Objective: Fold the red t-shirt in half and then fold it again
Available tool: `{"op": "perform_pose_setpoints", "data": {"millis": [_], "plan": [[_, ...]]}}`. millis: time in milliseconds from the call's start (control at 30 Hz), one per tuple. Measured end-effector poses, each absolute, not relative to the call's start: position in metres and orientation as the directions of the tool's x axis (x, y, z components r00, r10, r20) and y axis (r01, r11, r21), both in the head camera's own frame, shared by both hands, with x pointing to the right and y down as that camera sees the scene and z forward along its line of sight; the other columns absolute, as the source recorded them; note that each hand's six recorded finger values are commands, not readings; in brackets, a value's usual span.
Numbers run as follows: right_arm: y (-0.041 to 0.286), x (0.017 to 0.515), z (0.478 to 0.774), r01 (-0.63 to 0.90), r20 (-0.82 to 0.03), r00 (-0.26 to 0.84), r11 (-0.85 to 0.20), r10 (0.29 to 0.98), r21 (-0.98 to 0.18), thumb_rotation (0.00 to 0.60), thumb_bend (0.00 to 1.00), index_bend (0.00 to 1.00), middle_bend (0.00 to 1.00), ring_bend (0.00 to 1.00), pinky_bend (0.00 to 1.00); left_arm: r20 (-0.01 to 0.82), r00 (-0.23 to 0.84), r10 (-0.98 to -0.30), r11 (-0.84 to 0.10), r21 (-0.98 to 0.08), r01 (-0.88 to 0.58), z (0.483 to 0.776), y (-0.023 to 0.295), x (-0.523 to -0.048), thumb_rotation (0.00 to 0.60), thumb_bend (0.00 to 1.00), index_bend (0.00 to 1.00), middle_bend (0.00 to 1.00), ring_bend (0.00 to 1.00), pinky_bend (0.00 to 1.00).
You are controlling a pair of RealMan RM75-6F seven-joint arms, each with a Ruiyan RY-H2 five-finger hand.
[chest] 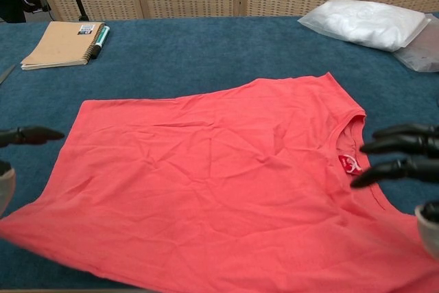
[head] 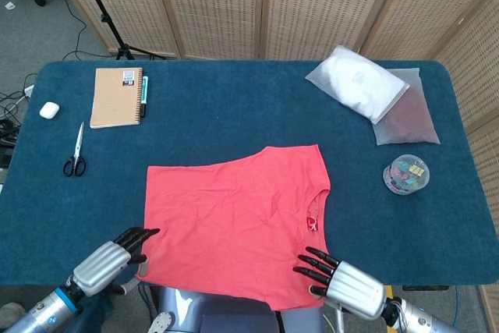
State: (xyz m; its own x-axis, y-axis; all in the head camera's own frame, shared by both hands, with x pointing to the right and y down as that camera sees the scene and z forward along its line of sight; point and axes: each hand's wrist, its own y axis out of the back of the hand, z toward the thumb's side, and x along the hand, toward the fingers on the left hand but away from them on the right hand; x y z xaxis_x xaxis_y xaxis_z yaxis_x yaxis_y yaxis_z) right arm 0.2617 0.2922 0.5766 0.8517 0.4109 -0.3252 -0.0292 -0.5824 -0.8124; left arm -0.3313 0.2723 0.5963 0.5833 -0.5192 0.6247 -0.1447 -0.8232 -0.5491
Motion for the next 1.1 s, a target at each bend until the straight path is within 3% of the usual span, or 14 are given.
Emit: {"op": "perform_pose_setpoints", "data": {"millis": [200, 433, 833, 1100], "plan": [[0.237, 0.260, 0.574, 0.074, -0.312, 0.771, -0.564, 0.556, -0.823, 0.600, 0.65, 0.66, 0.17, 0.00, 0.00, 0.639, 0.488, -0.594, -0.790, -0.579, -0.204, 0.602, 0.229, -0.332, 0.600, 0.66, 0.73, 0.00, 0.00, 0.00], [0.173, 0.253, 0.586, 0.150, -0.361, 0.655, -0.582, 0.664, -0.800, 0.600, 0.65, 0.66, 0.17, 0.00, 0.00, 0.687, 0.344, -0.640, -0.768, -0.585, -0.260, 0.622, 0.183, -0.336, 0.600, 0.67, 0.73, 0.00, 0.00, 0.00], [0.105, 0.238, 0.622, 0.218, -0.449, 0.514, -0.618, 0.731, -0.755, 0.600, 0.65, 0.66, 0.17, 0.00, 0.00, 0.716, 0.188, -0.673, -0.730, -0.601, -0.324, 0.656, 0.126, -0.341, 0.600, 0.68, 0.73, 0.00, 0.00, 0.00], [0.077, 0.236, 0.652, 0.261, -0.508, 0.437, -0.645, 0.742, -0.718, 0.600, 0.65, 0.66, 0.17, 0.00, 0.00, 0.721, 0.130, -0.681, -0.717, -0.618, -0.323, 0.677, 0.109, -0.345, 0.600, 0.68, 0.73, 0.00, 0.00, 0.00]]}}
